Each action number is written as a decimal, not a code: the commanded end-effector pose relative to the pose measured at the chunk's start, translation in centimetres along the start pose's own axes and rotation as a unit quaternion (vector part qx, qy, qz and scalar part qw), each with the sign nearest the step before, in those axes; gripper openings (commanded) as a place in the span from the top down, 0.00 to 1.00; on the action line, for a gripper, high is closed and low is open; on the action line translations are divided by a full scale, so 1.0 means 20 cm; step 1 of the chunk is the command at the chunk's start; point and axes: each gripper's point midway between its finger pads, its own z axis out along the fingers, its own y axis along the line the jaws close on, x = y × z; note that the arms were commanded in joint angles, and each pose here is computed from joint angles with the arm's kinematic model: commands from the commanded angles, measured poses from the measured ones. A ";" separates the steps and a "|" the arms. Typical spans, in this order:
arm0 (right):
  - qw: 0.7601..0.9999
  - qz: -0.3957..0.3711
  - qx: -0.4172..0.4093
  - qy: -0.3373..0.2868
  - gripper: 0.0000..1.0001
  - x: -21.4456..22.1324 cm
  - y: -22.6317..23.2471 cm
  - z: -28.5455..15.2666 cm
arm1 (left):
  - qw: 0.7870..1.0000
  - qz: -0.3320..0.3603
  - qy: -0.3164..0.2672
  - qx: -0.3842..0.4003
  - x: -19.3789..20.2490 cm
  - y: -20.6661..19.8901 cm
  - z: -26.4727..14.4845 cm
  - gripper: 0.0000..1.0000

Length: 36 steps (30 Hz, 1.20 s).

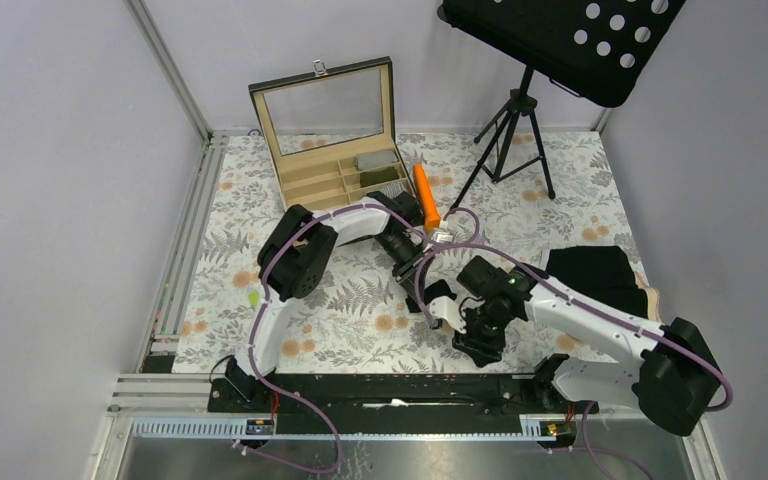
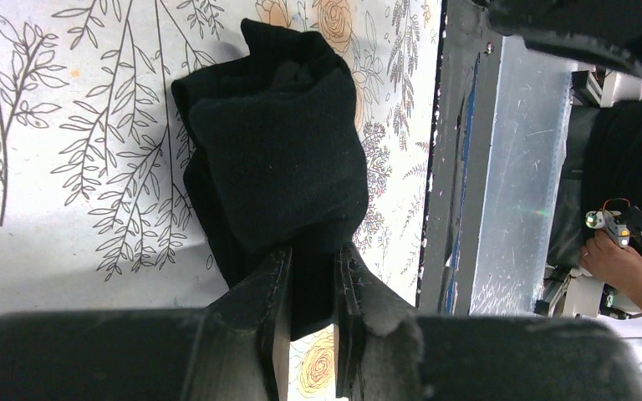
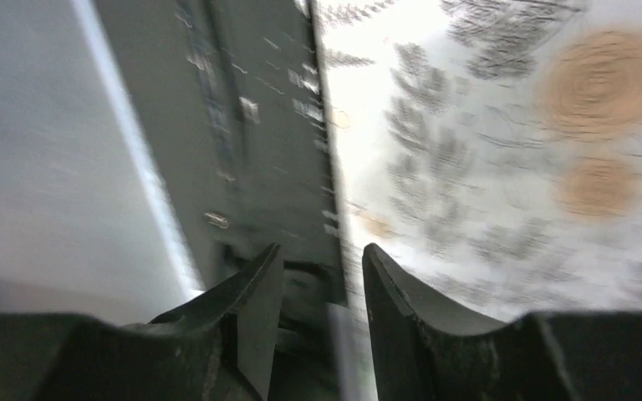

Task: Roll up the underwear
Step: Roll the underwear to the center of the board.

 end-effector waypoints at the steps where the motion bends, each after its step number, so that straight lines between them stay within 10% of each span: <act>1: 0.806 -0.319 0.416 -0.274 0.29 -0.98 -0.61 -0.62 | 0.998 -0.032 0.050 -0.027 0.15 0.12 0.05 1.00; 6: 0.780 -0.308 0.468 -0.277 0.31 -1.01 -0.63 -0.80 | 0.998 -0.036 0.051 -0.024 0.16 0.12 0.05 1.00; 26: 0.882 -0.368 0.226 -0.187 0.32 -0.82 -0.46 -0.28 | 0.997 -0.054 0.049 -0.017 0.17 0.12 0.04 1.00; 36: 0.903 -0.338 0.233 -0.126 0.35 -0.70 -0.61 -0.20 | 0.997 -0.056 0.049 -0.014 0.16 0.12 0.04 1.00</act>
